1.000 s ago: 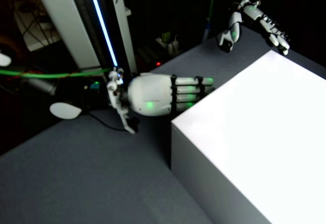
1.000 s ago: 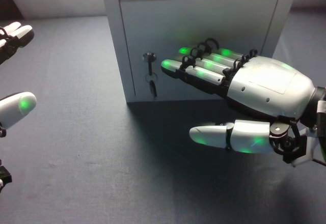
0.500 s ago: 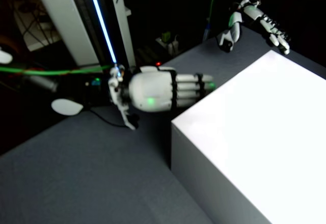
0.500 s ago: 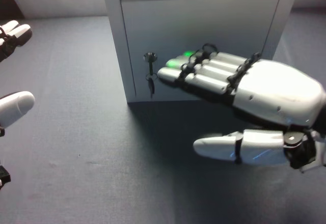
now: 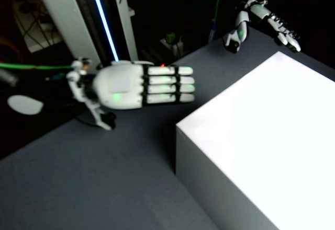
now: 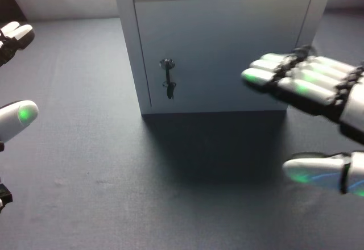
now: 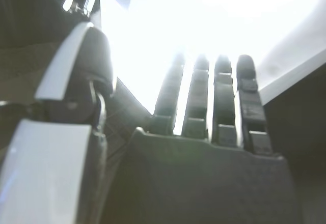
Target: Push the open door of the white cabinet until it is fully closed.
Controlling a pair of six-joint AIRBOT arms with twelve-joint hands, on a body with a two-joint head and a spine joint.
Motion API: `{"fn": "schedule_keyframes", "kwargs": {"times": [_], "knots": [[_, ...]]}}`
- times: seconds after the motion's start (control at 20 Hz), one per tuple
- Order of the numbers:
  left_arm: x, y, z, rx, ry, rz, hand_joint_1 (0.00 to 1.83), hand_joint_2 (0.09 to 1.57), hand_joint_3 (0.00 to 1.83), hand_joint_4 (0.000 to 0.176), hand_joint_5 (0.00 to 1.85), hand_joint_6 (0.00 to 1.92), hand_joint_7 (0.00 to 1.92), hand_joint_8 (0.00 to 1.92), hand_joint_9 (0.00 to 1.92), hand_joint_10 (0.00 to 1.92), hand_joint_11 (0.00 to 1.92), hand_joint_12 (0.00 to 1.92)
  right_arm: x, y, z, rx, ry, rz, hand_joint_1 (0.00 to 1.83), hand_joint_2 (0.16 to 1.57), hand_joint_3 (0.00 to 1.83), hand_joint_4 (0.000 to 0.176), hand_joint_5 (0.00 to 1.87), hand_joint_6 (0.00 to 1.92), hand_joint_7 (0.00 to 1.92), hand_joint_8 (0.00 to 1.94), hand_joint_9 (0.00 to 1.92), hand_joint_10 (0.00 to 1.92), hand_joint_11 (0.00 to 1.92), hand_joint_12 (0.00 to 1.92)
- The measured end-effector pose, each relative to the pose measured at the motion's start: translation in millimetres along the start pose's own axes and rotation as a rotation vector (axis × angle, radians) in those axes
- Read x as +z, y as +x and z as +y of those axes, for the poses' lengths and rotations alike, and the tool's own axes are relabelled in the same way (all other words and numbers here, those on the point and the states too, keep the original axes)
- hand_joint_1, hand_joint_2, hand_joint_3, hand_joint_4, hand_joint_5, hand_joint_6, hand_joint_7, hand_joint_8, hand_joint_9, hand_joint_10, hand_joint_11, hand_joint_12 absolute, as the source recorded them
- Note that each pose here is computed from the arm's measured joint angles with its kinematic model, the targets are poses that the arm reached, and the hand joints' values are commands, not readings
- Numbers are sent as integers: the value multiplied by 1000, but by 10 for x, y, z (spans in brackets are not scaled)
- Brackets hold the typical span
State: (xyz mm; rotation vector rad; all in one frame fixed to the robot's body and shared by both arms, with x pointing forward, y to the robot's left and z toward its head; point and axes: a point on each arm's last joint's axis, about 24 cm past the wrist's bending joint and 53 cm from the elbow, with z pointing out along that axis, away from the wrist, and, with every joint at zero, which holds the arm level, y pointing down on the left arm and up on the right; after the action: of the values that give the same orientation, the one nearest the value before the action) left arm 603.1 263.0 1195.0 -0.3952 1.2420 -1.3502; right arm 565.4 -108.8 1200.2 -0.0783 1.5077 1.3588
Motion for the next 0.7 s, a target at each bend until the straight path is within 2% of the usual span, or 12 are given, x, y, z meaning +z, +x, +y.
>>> {"fn": "schedule_keyframes", "kwargs": {"times": [0.05,0.15,0.2,0.3,0.35,0.4,0.5,0.6,0.7], "knots": [[0,2,-1,0,0,1,284,1332,0,40,49,0,0,0,0,0,0,397,-65,-75,-34,-15,22,-21,112,1287,0,0,0,0,0,0,0,0,0,0],[0,1,-3,0,1,0,341,1327,0,40,29,0,0,0,0,0,0,318,-205,-227,-95,-33,62,-67,152,1272,0,0,0,0,0,0,0,0,0,0],[-2,1,2,0,-1,0,342,1326,0,49,9,0,0,0,0,0,0,316,-287,-303,-128,-43,85,-93,156,1274,0,0,0,0,0,0,0,0,0,0],[-1,0,0,0,0,0,334,1314,0,54,0,0,0,0,0,0,0,263,-413,-406,-183,-72,128,-130,127,1283,0,0,0,0,0,0,0,0,0,0],[7,1,-9,-1,3,0,320,1306,0,54,0,0,0,0,0,0,0,167,-509,-487,-219,-78,153,-160,127,1283,0,0,0,0,0,0,0,0,0,0],[10,7,-19,-2,7,2,274,1292,0,64,0,0,0,0,0,0,0,15,-623,-564,-268,-92,182,-185,150,1269,0,0,0,0,0,0,0,0,0,0],[10,10,-14,-1,6,4,239,1281,0,66,0,0,0,0,0,0,0,2,-781,-642,-360,-102,232,-218,165,1268,0,0,0,0,0,0,0,0,0,0],[22,3,-29,-2,11,-1,136,1254,0,63,0,0,0,0,0,0,0,0,-910,-744,-464,-101,288,-265,219,1271,0,0,0,0,0,0,0,0,0,0],[24,9,-51,4,15,1,13,1230,0,44,0,0,0,0,0,0,0,0,-950,-851,-424,-113,279,-307,263,1282,1,0,0,0,0,0,0,0,0,0]]}}
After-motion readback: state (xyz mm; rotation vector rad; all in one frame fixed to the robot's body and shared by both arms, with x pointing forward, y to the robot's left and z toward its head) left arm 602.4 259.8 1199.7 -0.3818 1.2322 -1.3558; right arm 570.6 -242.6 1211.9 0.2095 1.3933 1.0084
